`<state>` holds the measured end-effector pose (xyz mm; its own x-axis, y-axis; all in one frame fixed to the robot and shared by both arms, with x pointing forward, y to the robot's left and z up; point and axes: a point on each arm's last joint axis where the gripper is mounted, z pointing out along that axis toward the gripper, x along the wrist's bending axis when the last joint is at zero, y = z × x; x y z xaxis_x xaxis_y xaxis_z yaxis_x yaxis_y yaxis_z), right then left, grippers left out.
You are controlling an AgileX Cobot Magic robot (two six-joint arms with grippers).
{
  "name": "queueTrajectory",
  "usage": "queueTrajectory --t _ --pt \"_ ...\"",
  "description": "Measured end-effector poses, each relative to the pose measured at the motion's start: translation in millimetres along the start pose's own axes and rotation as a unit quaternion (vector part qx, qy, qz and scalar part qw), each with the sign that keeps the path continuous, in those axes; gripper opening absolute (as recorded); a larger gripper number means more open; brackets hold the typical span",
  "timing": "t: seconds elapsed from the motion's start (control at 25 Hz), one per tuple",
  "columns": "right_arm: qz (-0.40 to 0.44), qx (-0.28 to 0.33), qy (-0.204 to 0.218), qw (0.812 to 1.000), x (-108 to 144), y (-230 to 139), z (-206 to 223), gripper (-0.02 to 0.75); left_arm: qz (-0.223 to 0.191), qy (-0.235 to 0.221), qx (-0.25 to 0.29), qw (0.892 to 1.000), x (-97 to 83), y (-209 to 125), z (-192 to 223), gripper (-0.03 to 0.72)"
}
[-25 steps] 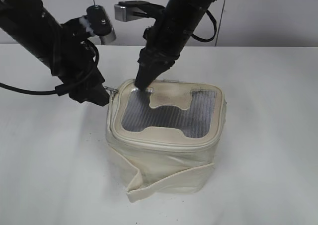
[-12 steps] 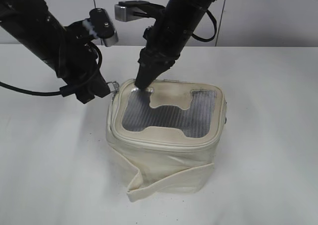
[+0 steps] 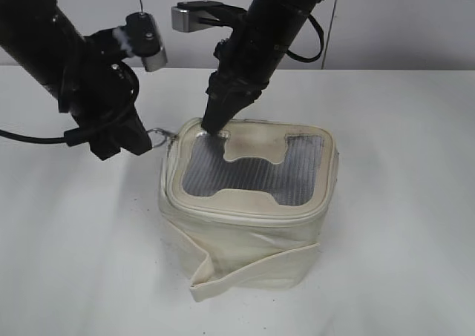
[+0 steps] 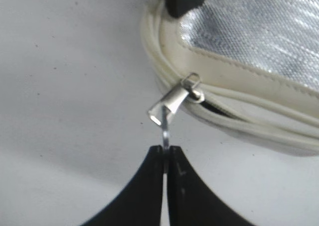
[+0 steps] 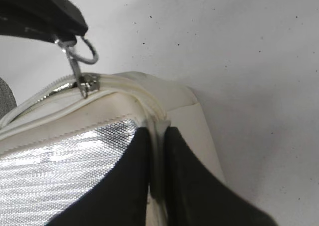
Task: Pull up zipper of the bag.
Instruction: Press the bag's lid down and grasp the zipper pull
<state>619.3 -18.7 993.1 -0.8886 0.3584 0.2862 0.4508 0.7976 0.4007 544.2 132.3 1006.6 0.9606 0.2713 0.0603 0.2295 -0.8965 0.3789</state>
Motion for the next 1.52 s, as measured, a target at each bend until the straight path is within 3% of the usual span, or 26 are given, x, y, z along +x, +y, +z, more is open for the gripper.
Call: queueTrajectory --t 0.4,0.8,1.04,1.36,1.52 --pt "0.006 0.001 -0.001 1.0 0 0 0 0.063 -0.041 -0.048 0.042 0.997 -9.2 -7 -1 -0.003" --pt "0.018 0.004 -0.001 1.0 0 -1 0 0.062 -0.009 -0.037 0.08 0.996 -26.6 8 3 -0.003" --pt "0.022 0.006 -0.003 1.0 1 0 0 0.061 -0.031 -0.037 0.105 0.993 -28.2 4 1 -0.003" --pt "0.034 0.003 0.002 0.999 2 0 0 0.059 -0.047 -0.031 0.09 0.994 -37.5 3 -15 -0.003" --pt "0.038 0.004 -0.002 0.999 0 -1 -1 0.059 -0.057 -0.066 0.108 0.99 -52.5 -8 -14 -0.003"
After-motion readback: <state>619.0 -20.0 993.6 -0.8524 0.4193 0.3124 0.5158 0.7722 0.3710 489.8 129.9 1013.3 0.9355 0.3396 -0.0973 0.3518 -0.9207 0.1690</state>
